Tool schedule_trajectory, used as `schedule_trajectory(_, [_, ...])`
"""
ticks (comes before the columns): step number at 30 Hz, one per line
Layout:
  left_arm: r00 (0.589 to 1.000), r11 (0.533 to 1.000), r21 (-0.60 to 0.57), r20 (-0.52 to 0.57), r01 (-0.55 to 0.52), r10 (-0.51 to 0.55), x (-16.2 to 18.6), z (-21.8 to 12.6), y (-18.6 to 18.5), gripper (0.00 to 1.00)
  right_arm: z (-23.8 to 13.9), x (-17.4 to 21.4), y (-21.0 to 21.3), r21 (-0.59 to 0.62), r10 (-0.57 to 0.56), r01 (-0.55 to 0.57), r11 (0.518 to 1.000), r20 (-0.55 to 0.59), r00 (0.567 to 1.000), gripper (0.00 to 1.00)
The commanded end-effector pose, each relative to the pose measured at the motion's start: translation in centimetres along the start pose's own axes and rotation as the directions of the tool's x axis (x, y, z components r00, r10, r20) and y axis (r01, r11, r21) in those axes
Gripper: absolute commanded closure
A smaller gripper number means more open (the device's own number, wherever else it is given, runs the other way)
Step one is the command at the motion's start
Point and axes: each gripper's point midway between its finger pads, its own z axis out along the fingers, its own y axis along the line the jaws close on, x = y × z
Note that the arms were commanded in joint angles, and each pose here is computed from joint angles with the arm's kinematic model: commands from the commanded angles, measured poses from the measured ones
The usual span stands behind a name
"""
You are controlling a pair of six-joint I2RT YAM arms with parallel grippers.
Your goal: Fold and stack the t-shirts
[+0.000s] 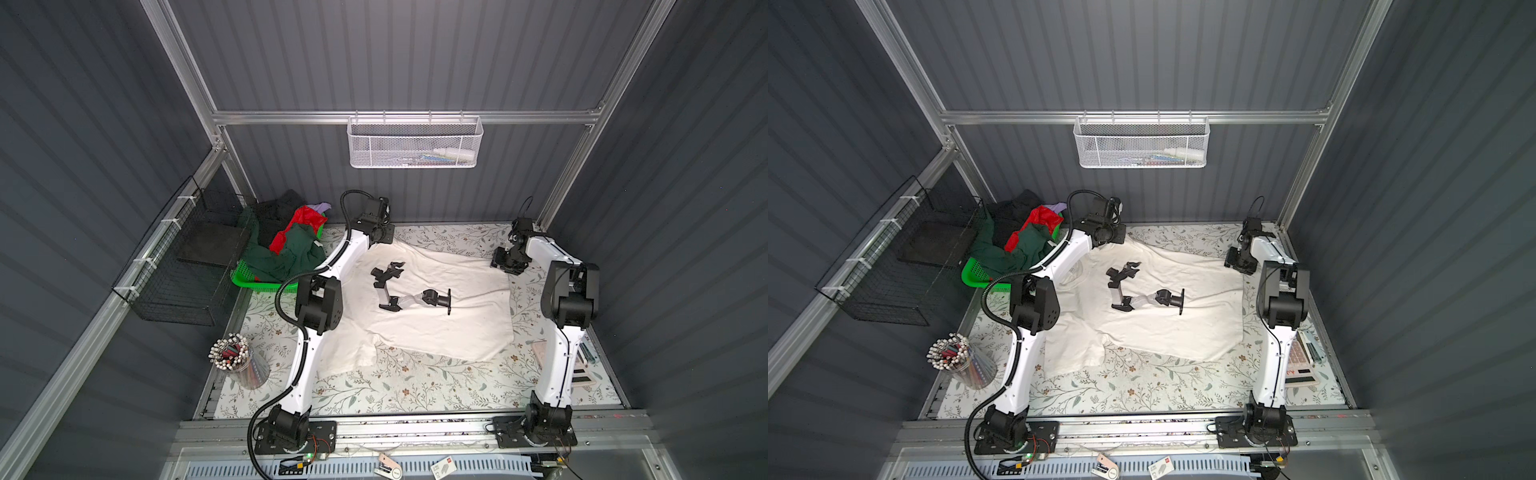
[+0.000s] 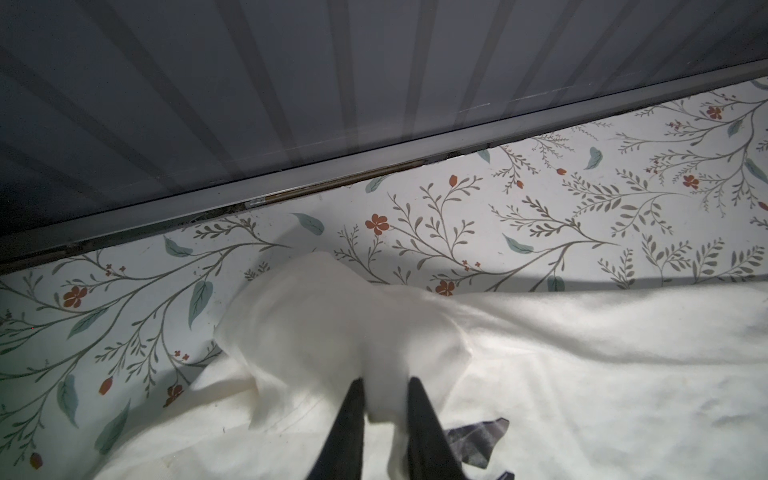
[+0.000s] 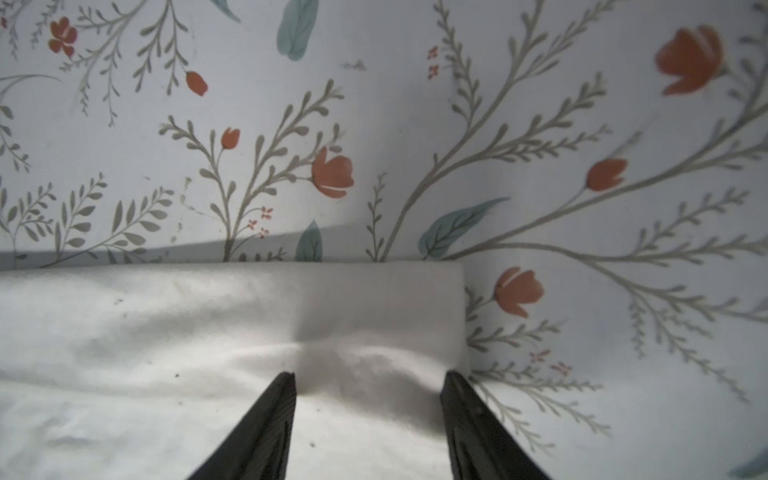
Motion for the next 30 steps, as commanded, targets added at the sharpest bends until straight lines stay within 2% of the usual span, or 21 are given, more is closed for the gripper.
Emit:
schedule_trajectory(1, [1.0, 1.0, 0.006, 0.03, 0.003, -0.004, -1.3, -1.7, 0.2, 0.79, -0.8, 0.0, -0.8, 0.039, -0.001, 0.001, 0.999, -0.006, 1.0, 0.41])
schedule_trajectory(10, [0.999, 1.0, 0.016, 0.031, 0.005, -0.005, -1.1, -1.3, 0.0, 0.77, 0.0, 0.5, 0.0, 0.016, -0.003, 0.004, 1.0, -0.034, 0.999, 0.42])
schedule_trajectory(14, [1.0, 1.0, 0.019, 0.019, -0.002, 0.001, -0.6, -0.7, 0.0, 0.77, 0.5, 0.6, 0.7, -0.006, -0.02, 0.02, 1.0, -0.055, 0.998, 0.5])
schedule_trajectory(17, [1.0, 1.0, 0.011, 0.002, -0.01, 0.01, 0.0, -0.3, 0.2, 0.77, 0.2, 0.3, 0.7, 0.002, -0.025, 0.025, 1.0, -0.032, 0.999, 0.52])
schedule_trajectory(19, [1.0, 1.0, 0.006, -0.003, -0.019, 0.019, 0.1, -0.2, 0.2, 0.77, -0.1, 0.1, 0.9, -0.005, -0.025, 0.024, 1.0, -0.015, 1.0, 0.6])
schedule_trajectory(26, [0.999, 0.999, -0.018, -0.005, -0.038, 0.038, 0.1, -0.3, 0.6, 0.77, -0.7, -0.4, 0.9, -0.003, -0.019, 0.019, 1.0, 0.015, 1.0, 0.97])
schedule_trajectory(27, [0.999, 0.999, -0.019, -0.006, -0.041, 0.041, 0.1, -0.4, 0.7, 0.78, -0.8, -0.4, 0.9, -0.005, -0.021, 0.021, 1.0, 0.016, 1.0, 1.0])
schedule_trajectory(30, [0.999, 0.998, -0.031, -0.015, -0.053, 0.052, 0.2, -0.9, 0.9, 0.81, -1.7, -0.6, 1.0, -0.001, -0.016, 0.016, 1.0, 0.03, 0.999, 1.0])
